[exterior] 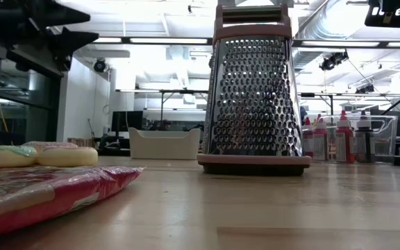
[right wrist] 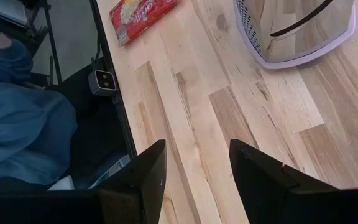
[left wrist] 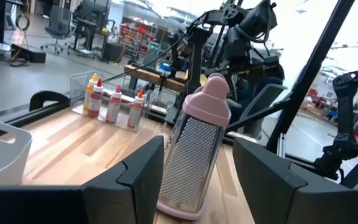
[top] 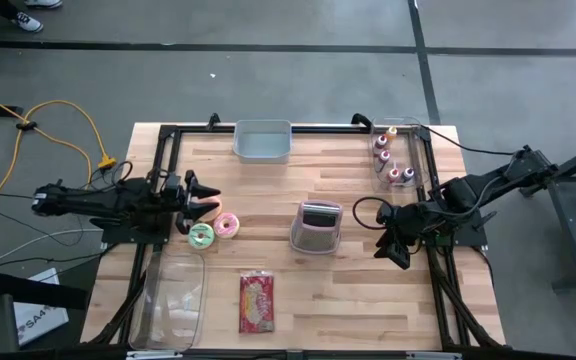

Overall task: Pick & Place Food Item
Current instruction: Put the popcorn pack into the left transparent bin

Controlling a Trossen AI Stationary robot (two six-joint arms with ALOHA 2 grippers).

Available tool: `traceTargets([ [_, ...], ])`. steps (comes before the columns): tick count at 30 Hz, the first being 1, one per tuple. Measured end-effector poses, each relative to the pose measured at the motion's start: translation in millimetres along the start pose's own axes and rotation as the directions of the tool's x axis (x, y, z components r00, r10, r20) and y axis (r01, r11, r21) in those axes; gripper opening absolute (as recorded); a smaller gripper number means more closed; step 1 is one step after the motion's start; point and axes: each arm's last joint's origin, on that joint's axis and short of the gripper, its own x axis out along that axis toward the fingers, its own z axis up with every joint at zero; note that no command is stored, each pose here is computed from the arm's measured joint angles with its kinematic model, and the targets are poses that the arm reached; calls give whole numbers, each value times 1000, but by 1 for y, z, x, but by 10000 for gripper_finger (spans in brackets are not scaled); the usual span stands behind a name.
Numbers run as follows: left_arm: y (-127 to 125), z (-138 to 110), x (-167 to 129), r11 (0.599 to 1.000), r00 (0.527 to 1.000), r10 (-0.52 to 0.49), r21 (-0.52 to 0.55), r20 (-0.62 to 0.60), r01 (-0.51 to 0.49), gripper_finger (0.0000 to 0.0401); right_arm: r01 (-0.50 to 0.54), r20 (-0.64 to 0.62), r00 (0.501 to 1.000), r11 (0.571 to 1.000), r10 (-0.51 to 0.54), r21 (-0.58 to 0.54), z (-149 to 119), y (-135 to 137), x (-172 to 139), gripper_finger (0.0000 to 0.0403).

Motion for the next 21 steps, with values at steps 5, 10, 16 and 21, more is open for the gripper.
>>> traceTargets([
  [5, -6, 12, 11, 1000, 999, 6, 11, -44, -6, 188, 0, 0, 1000, 1000, 0, 0, 0, 0, 0, 165],
  [10, -13, 21, 25, 1000, 994, -16, 16, -104, 18, 188, 0, 0, 1000, 1000, 0, 0, 0, 0, 0, 165],
  [16, -19, 29, 42, 999, 986, -44, 12, -162, 47, 188, 0, 0, 1000, 1000, 0, 0, 0, 0, 0, 165],
  [21, -24, 34, 55, 998, 975, -59, -37, -212, 53, 188, 0, 0, 1000, 1000, 0, 0, 0, 0, 0, 165],
])
